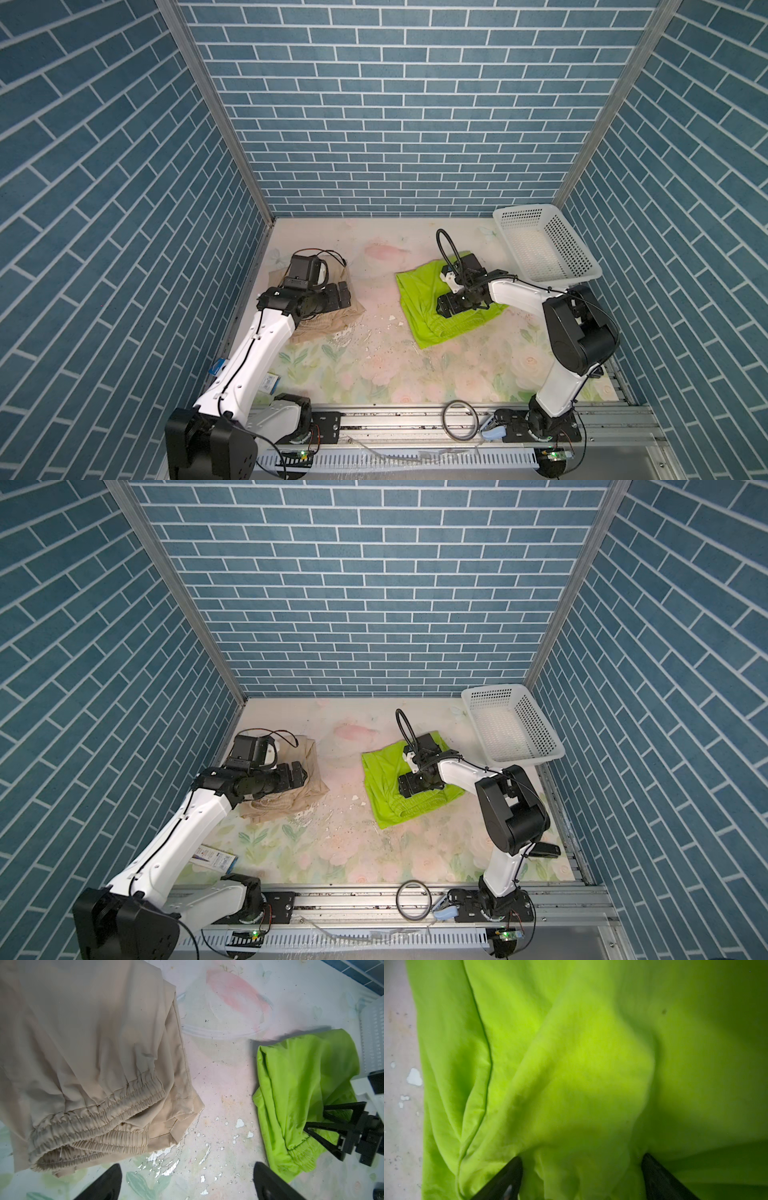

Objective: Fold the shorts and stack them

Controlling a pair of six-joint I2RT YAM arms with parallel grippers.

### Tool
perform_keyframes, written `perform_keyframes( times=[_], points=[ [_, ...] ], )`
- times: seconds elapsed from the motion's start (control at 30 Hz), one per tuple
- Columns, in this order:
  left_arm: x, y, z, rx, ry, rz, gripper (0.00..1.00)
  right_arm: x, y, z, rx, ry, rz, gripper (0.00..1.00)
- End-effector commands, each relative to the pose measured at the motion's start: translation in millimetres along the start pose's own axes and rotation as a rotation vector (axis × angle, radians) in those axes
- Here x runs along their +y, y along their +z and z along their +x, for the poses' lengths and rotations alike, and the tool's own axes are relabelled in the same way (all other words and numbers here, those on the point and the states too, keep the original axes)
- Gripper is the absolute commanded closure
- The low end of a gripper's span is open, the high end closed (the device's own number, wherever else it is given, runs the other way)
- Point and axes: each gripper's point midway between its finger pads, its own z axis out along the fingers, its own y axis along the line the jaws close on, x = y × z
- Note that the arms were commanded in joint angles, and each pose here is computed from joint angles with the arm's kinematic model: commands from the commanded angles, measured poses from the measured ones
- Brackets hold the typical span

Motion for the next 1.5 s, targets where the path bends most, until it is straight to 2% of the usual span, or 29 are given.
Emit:
perform_keyframes(
  times=[0.0,0.1,0.23,0.37,0.47,0.57,0.7,0.83,0.97,1.33,1.47],
  points=[
    [-10.1,4.2,5.7,-0.01,-0.03,0.045,0.0,47.7,3.3,33.2,0.079,0.021,-0.127,0.11],
    [-26.6,11.6,7.8,-0.037,-0.039,0.091,0.0,52.0,-17.6,21.8,0.02,0.069,-0.121,0.11],
    [-51.8,27.0,12.1,-0.057,-0.072,0.146,0.0,53.4,-54.6,-2.3,-0.041,0.026,-0.087,0.09],
    [-65.2,43.7,26.9,-0.067,-0.097,0.169,0.0,15.7,-70.8,-19.0,-0.011,-0.019,-0.01,0.01],
    [-81.9,56.0,39.0,-0.07,-0.087,0.203,0.0,-22.8,-71.4,-32.4,0.019,-0.028,0.061,0.01],
    [-85.6,74.3,58.8,-0.055,-0.067,0.169,0.0,-50.7,-67.6,-40.1,0.025,-0.042,0.106,0.01],
    [-94.9,97.8,75.3,-0.043,-0.088,0.201,0.0,-73.7,-53.2,-37.6,0.065,-0.02,0.082,0.01],
    [-100.3,120.9,95.5,0.022,-0.086,0.202,0.0,-89.7,-42.6,-44.6,0.016,0.012,0.033,0.02],
    [-108.9,134.3,106.5,0.053,-0.064,0.213,0.0,-96.9,-31.3,-44.2,0.019,0.041,-0.03,0.01],
    [-124.9,158.7,117.6,0.107,-0.113,0.279,0.0,-104.3,-17.3,-32.8,0.043,0.134,-0.111,0.01],
    [-133.2,158.8,121.1,0.127,-0.109,0.299,0.01,-96.0,-14.3,-17.0,0.123,0.214,-0.16,0.01]
  ],
)
